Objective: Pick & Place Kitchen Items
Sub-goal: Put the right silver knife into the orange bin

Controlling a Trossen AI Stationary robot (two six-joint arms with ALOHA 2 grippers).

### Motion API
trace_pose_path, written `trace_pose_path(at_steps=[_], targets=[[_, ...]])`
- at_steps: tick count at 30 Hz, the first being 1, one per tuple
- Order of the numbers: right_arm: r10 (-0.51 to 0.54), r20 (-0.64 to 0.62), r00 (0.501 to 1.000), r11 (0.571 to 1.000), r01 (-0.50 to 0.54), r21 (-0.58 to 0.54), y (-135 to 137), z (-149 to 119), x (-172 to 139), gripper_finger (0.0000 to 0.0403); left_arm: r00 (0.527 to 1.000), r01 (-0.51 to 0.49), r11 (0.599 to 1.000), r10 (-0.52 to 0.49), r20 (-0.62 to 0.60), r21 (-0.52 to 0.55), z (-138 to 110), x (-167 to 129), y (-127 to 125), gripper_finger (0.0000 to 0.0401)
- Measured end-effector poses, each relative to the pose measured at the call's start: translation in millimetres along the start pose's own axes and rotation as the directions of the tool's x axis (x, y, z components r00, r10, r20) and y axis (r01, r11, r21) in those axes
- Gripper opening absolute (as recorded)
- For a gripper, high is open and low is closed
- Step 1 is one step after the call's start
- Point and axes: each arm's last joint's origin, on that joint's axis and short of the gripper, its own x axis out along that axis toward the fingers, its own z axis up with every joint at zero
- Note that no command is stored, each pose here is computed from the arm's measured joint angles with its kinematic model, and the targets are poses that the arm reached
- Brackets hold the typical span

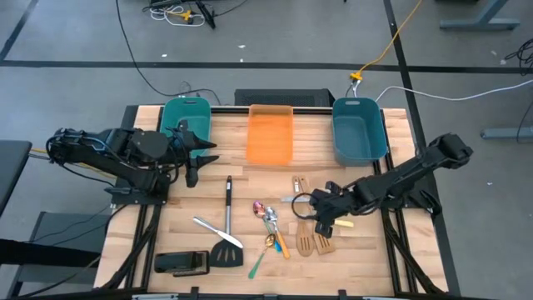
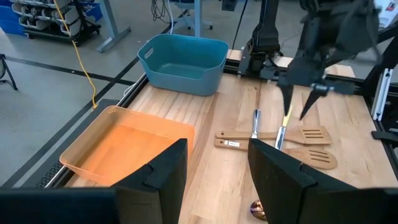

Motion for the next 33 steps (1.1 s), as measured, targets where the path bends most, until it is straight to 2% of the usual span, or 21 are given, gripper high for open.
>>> trace_pose_path(at_steps=[7,13,25,33], targets=[[-0.110,-0.095,0.989,0.993,0.113,0.023,-15.5,1.6,16.8,0.0152,1.000,0.000,1.000,0.000,0.000,0.000,0.0,0.0,0.0,0.0177],[-0.183,-0.116,0.976,0.983,0.186,0.016,-27.4,4.1,18.7,0.0153,1.000,0.000,1.000,0.000,-0.002,0.001,-0.2,0.0,0.0,0.0177],[-0.263,-0.153,0.953,0.964,0.265,-0.007,-35.3,1.3,19.4,0.0159,1.000,-0.001,1.000,0.001,-0.004,0.002,-0.4,0.0,0.1,0.0177],[-0.288,-0.132,0.949,0.957,0.289,-0.014,-36.0,2.2,20.3,0.0159,1.000,-0.001,1.000,0.001,-0.003,0.001,-0.3,0.0,0.1,0.0177]])
